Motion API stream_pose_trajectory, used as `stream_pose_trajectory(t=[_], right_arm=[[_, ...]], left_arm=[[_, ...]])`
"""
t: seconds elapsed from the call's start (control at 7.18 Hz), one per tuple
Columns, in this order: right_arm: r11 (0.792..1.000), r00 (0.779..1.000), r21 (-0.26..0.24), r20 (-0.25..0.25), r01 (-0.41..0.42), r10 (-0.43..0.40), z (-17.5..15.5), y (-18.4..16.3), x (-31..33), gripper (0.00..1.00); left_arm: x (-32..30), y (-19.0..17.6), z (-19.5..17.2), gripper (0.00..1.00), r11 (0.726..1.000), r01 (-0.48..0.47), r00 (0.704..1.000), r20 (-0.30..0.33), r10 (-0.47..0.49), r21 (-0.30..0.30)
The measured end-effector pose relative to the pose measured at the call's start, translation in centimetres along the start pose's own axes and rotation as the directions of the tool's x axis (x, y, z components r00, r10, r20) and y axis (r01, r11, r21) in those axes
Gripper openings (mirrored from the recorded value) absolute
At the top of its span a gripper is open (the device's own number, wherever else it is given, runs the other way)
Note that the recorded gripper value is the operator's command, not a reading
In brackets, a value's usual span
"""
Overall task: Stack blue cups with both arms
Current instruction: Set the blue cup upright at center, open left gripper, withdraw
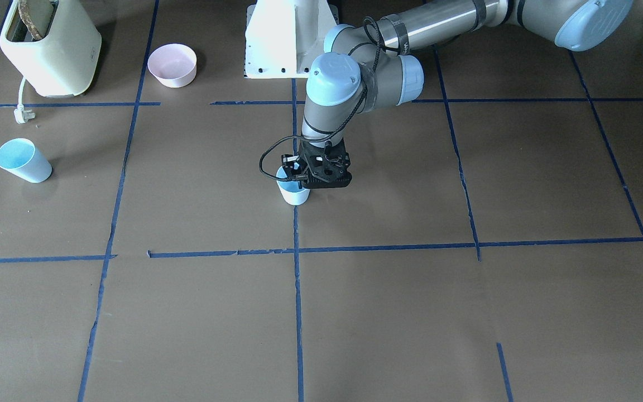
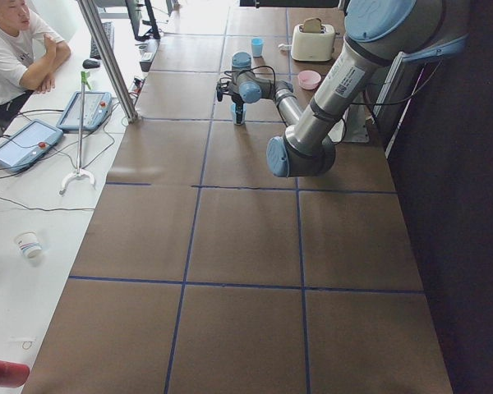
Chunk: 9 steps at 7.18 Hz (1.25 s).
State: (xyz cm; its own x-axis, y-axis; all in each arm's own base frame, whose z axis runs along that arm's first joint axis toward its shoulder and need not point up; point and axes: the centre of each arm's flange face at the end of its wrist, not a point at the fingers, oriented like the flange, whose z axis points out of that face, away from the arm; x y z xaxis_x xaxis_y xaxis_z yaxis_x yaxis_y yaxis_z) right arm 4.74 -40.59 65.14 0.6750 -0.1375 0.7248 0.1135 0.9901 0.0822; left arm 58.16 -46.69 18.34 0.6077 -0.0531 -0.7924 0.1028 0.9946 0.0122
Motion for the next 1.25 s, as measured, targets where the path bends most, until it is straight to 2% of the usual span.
stream_pose_trajectory(t=[0.28, 0.56, 0.98, 1.11, 1.25], right_arm=[[1.0, 1.0, 0.013, -0.001, 0.019, -0.019, -0.3, -0.5, -0.3, 1.0], [0.997, 0.998, 0.046, -0.002, 0.055, -0.055, -0.6, -1.0, -0.8, 1.0], [0.998, 0.999, 0.048, 0.001, 0.052, -0.052, -0.2, -1.4, -1.6, 1.0], [0.998, 0.999, 0.044, 0.002, 0.045, -0.045, 0.0, -1.8, -2.2, 1.0], [0.998, 0.999, 0.043, 0.004, 0.038, -0.038, 0.1, -2.5, -3.1, 1.0]], left_arm=[[-4.2, -1.5, -5.9, 1.0, 0.997, -0.071, 0.996, 0.042, 0.073, -0.032], [-15.6, -4.7, -11.9, 1.0, 0.973, -0.224, 0.97, 0.08, 0.228, -0.058], [-41.5, -11.7, -19.8, 1.0, 0.9, -0.423, 0.894, 0.115, 0.434, -0.104], [-50.8, -12.5, -21.8, 1.0, 0.878, -0.46, 0.869, 0.138, 0.475, -0.128], [-59.4, -11.8, -23.0, 1.0, 0.877, -0.455, 0.867, 0.151, 0.475, -0.152]])
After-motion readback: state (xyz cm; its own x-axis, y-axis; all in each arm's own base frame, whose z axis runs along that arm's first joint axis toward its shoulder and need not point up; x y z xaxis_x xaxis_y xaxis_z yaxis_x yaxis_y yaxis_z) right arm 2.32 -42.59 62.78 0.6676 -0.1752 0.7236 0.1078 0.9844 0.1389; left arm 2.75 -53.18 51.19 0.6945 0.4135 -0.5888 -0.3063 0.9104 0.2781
